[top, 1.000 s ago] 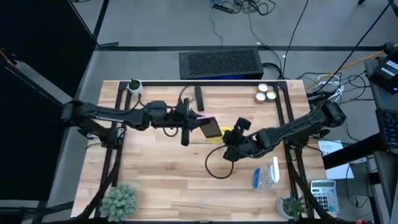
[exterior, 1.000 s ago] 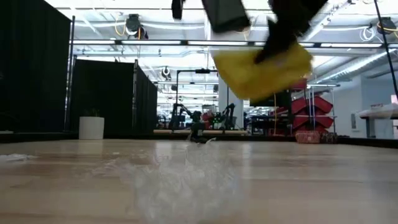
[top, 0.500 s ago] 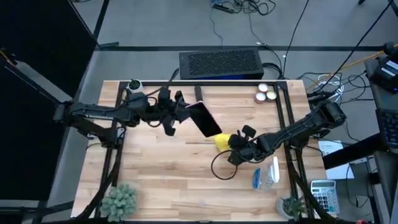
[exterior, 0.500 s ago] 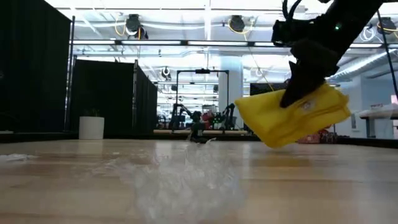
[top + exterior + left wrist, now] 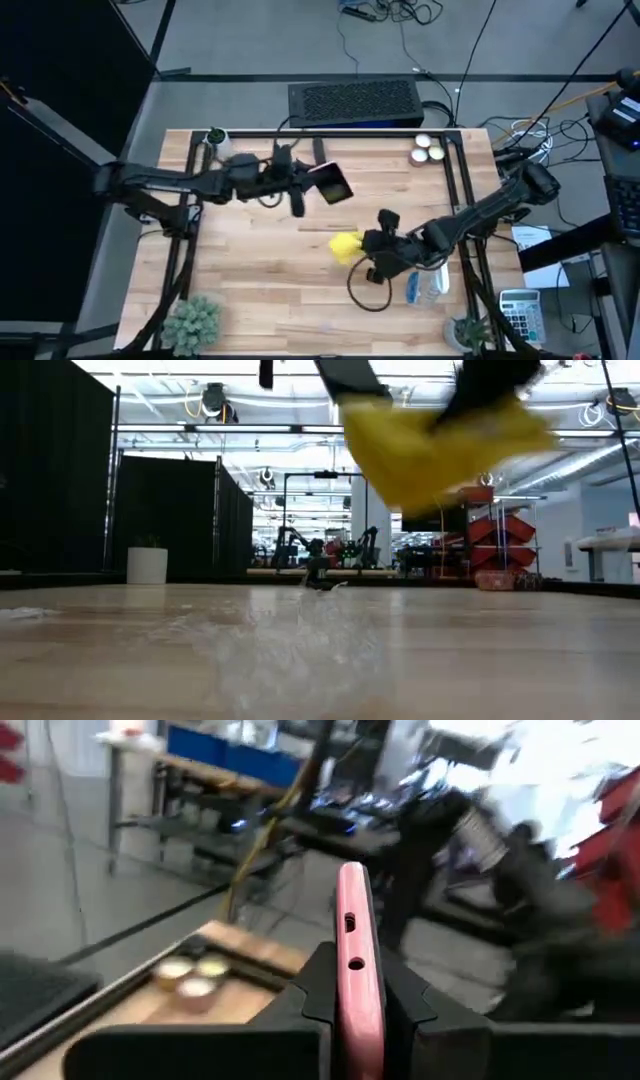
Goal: Apply microfiber cloth
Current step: Wipe the cellphone with a yellow microfiber cloth
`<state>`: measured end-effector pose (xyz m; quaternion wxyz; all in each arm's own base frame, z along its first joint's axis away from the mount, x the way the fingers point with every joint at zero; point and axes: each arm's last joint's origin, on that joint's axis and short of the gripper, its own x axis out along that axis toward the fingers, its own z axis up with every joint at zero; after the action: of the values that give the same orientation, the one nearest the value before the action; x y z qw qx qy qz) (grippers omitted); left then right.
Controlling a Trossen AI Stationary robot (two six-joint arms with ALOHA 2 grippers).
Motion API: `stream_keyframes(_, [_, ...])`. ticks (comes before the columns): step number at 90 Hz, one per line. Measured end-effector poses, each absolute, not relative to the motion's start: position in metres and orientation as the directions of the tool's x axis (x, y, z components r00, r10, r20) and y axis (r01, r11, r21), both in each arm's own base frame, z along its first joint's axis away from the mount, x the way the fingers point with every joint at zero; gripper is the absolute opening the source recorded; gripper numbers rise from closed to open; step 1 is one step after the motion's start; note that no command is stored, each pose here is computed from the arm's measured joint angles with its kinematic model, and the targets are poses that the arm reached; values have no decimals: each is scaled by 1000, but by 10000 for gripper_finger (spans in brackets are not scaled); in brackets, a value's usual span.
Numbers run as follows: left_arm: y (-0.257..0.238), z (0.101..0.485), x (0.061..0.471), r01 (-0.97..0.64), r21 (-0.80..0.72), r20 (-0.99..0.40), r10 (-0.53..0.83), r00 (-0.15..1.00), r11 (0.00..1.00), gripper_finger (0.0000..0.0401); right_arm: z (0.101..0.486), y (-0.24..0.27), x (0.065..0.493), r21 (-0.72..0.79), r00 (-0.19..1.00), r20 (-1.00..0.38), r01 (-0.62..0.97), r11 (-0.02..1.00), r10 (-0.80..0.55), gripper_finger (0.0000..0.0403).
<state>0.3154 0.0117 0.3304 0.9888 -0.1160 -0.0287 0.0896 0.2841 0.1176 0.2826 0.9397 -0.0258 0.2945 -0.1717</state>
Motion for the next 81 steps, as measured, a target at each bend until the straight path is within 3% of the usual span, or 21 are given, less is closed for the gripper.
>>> stream_keyframes(15, [4, 311, 334, -139, -230, 19, 148, 989, 963, 10, 307, 97, 302, -279, 785, -328, 451, 848, -526, 16])
stream_keyframes(47, [-2, 311, 334, -165, -190, 22, 172, 985, 968, 10, 315, 65, 313, -304, 724, -258, 567, 765, -640, 16])
stream_keyframes(67, [-3, 307, 335, -160, -169, -20, 159, 987, 973, 10, 322, 62, 283, -359, 606, -252, 665, 655, -754, 16])
stream_keyframes(73, [-7, 306, 335, -105, -158, -23, 102, 995, 982, 10, 326, 59, 271, -348, 562, -234, 713, 608, -793, 16])
stream_keyframes(81, [-10, 306, 335, -73, -151, -23, 70, 997, 986, 10, 332, 63, 260, -310, 574, -229, 723, 618, -786, 16])
